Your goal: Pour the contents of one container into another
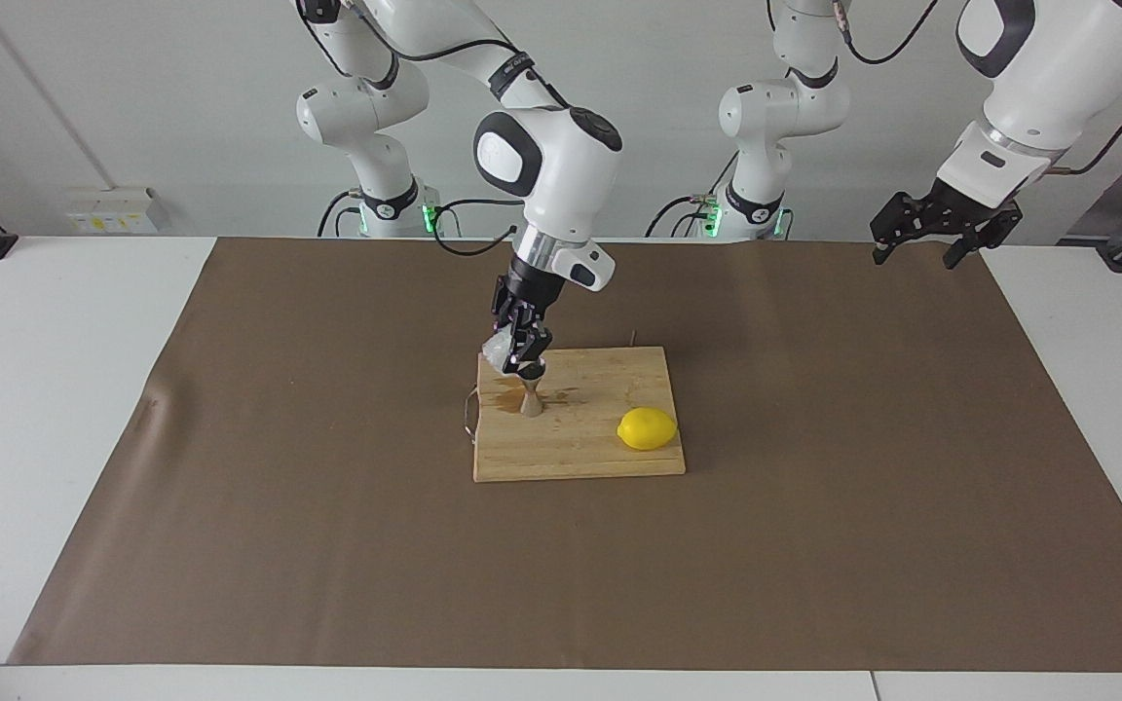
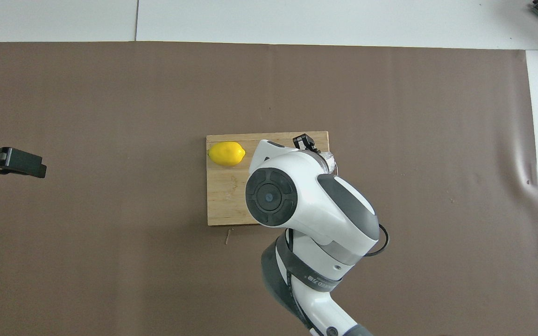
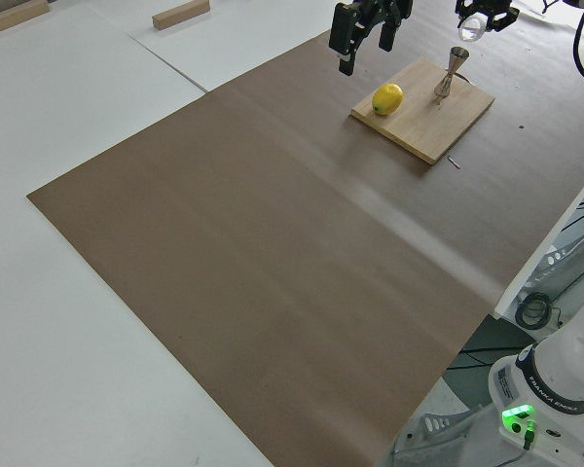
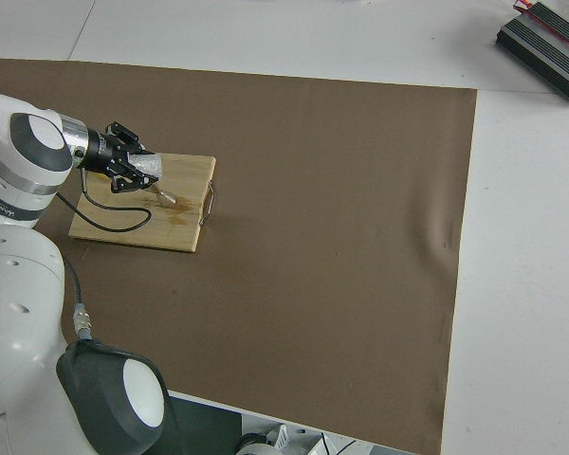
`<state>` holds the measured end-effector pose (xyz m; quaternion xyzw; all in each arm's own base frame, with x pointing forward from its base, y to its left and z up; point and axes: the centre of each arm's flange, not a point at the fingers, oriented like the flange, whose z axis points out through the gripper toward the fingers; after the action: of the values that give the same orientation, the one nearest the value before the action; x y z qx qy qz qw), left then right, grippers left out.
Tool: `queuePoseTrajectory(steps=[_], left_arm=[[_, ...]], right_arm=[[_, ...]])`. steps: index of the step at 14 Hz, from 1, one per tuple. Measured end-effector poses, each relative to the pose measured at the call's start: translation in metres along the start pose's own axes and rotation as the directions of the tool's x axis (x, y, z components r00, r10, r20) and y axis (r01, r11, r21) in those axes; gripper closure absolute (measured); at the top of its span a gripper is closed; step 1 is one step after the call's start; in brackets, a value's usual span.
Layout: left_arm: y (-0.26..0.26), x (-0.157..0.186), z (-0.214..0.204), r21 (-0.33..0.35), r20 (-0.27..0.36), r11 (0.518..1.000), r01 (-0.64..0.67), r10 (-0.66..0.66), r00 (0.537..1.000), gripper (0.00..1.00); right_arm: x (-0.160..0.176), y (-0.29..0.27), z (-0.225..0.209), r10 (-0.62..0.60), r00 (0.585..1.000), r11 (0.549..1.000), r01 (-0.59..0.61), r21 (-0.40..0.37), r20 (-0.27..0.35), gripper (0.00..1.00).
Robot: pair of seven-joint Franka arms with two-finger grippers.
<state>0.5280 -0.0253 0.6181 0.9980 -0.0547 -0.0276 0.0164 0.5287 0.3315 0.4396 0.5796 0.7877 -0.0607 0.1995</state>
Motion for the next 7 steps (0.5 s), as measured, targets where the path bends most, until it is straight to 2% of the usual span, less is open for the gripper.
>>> queuePoseTrajectory(steps=[3, 7], left_arm=[[0.001, 0.001, -0.001, 0.001, -0.013, 1.000, -0.002, 0.002, 1.000, 0.00], [0.005, 0.007, -0.007, -0.002, -0.064, 1.000, 0.027, -0.027, 0.998, 0.00]], right_arm=[[-0.022, 0.005, 0.011, 0.061, 0.998, 0.997, -0.060, 0.039, -0.034, 0.50], [-0.044, 0.007, 0.024, 0.142, 0.986, 0.986, -0.133, 0.101, -0.088, 0.50]])
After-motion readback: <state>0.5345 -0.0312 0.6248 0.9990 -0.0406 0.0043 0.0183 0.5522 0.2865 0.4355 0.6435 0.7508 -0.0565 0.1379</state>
